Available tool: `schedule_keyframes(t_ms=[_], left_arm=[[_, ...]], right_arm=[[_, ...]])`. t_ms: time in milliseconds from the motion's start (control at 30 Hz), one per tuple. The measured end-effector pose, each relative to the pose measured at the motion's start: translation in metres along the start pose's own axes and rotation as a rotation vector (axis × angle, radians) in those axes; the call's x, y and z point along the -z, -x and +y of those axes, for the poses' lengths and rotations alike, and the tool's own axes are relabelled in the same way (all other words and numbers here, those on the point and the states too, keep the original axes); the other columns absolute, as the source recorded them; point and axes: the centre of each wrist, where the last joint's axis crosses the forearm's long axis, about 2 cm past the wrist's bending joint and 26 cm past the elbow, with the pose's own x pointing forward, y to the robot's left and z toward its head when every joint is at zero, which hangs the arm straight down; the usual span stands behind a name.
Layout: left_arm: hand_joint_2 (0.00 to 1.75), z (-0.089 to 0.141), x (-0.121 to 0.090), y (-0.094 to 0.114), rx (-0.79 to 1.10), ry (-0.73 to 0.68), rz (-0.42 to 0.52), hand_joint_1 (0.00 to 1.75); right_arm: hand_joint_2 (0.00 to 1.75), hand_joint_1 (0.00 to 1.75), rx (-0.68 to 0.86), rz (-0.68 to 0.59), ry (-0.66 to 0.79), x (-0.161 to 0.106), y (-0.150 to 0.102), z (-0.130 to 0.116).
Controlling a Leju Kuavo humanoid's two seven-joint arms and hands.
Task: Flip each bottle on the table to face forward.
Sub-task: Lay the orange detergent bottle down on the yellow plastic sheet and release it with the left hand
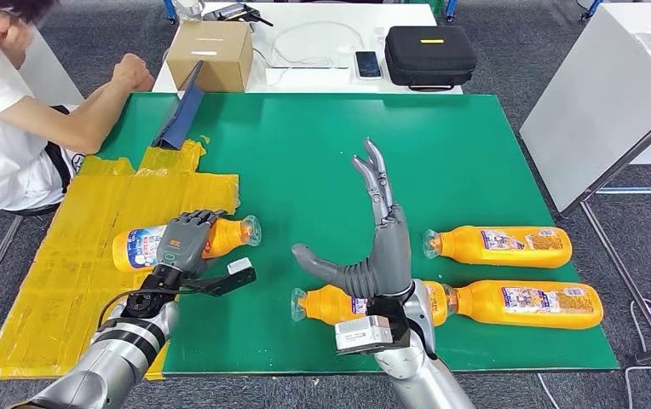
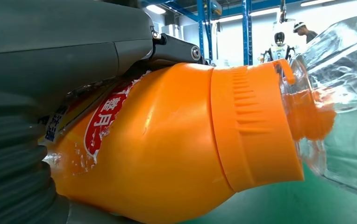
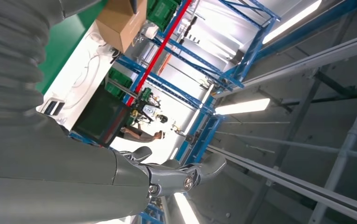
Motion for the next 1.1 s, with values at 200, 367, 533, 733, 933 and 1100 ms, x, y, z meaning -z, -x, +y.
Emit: schedule_keyframes(t_ms=[200,367,533,733,933,1100], left_arm=[[1.75,-0.006,-0.008,-0.001,0.02,0.031,-0.02,0.0],[1.75,-0.011,-0.016,-0.002,0.011,0.044,-0.023,0.0],[1.75,-0.014,-0.018,-0.001,-0.102,0.027,0.013,0.0],[1.75,-0.019,-0.018,0.0,-0.302,-0.03,0.077,0.0],[1.75,-0.021,-0.017,-0.003,-0.457,-0.088,0.102,0.0],[1.75,-0.018,-0.02,-0.013,-0.704,-0.176,0.148,0.0]], right_arm=[[1.75,0.0,0.012,-0.011,-0.007,0.003,0.0,0.002],[1.75,0.0,0.021,-0.027,-0.024,0.006,0.001,0.006],[1.75,0.0,0.003,-0.034,-0.056,0.006,0.002,0.01],[1.75,0.0,-0.076,-0.032,-0.104,0.003,0.005,0.012],[1.75,0.0,-0.119,-0.023,-0.13,-0.001,0.009,0.012],[1.75,0.0,-0.264,0.005,-0.226,-0.01,0.015,0.01]])
